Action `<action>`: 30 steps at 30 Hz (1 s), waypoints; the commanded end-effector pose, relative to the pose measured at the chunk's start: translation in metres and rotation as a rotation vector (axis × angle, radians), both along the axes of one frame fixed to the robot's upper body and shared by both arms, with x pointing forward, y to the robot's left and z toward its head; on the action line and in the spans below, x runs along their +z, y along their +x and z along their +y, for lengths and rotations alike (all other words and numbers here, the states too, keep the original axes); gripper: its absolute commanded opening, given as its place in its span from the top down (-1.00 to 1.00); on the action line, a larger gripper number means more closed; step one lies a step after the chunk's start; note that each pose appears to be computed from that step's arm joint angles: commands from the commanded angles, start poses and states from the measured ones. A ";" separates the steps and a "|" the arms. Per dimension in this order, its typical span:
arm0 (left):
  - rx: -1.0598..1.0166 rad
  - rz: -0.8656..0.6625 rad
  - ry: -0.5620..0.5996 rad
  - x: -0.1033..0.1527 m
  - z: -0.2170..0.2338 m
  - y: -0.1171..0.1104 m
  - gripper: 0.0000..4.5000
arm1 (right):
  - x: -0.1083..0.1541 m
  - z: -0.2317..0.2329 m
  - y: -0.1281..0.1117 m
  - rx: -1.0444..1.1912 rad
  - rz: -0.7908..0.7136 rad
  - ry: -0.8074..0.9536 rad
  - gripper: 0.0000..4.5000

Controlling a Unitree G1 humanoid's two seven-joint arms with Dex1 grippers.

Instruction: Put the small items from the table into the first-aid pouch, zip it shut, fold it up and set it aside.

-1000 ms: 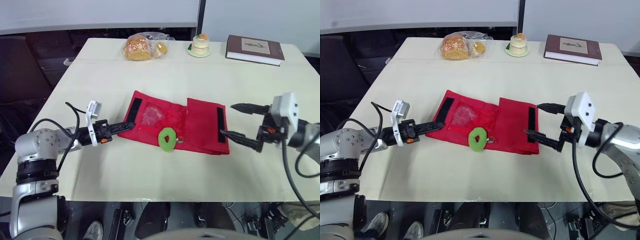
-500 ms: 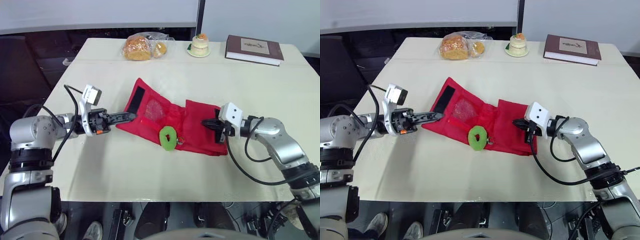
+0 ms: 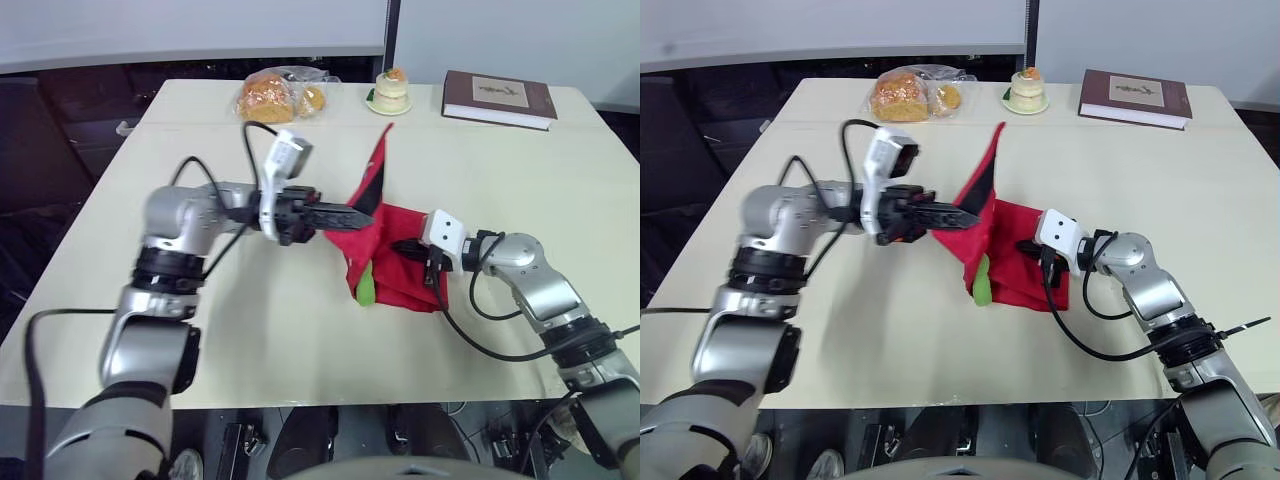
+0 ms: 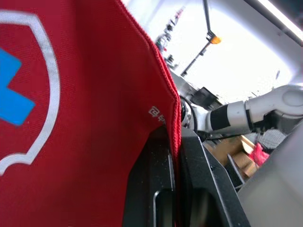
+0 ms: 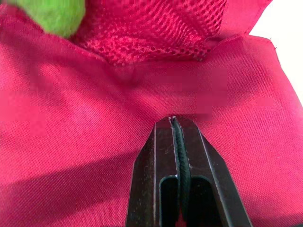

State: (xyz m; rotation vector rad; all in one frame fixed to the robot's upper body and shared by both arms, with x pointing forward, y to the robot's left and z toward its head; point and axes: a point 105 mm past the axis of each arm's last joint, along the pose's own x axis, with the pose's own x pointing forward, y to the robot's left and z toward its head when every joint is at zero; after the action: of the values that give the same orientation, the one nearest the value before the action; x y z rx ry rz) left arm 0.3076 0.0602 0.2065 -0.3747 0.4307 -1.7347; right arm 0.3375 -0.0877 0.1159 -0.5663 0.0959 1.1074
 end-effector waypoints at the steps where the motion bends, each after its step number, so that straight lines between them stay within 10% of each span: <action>1: -0.034 -0.009 -0.029 0.000 -0.012 0.008 1.00 | -0.010 -0.008 -0.005 -0.058 0.086 0.043 0.96; 7: -0.061 0.024 -0.031 -0.021 -0.026 0.018 1.00 | 0.040 -0.029 -0.033 -0.111 0.050 0.298 0.96; 19: -0.129 0.041 0.034 -0.049 -0.052 0.012 1.00 | 0.055 -0.142 -0.107 -0.353 0.009 0.332 0.96; 27: -0.130 0.036 0.040 -0.058 -0.064 0.011 1.00 | 0.061 -0.165 -0.137 -0.403 -0.017 0.297 -0.29; 30: -0.109 0.032 0.042 -0.059 -0.068 0.014 0.53 | 0.062 -0.162 -0.136 -0.411 -0.025 0.292 -0.96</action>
State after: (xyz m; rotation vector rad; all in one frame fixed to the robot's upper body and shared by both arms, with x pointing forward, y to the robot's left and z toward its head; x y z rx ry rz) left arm 0.3216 -0.0043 0.1403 -0.3595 0.5559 -1.7920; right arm 0.2026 -0.2518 0.1645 -0.2396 0.0776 0.7057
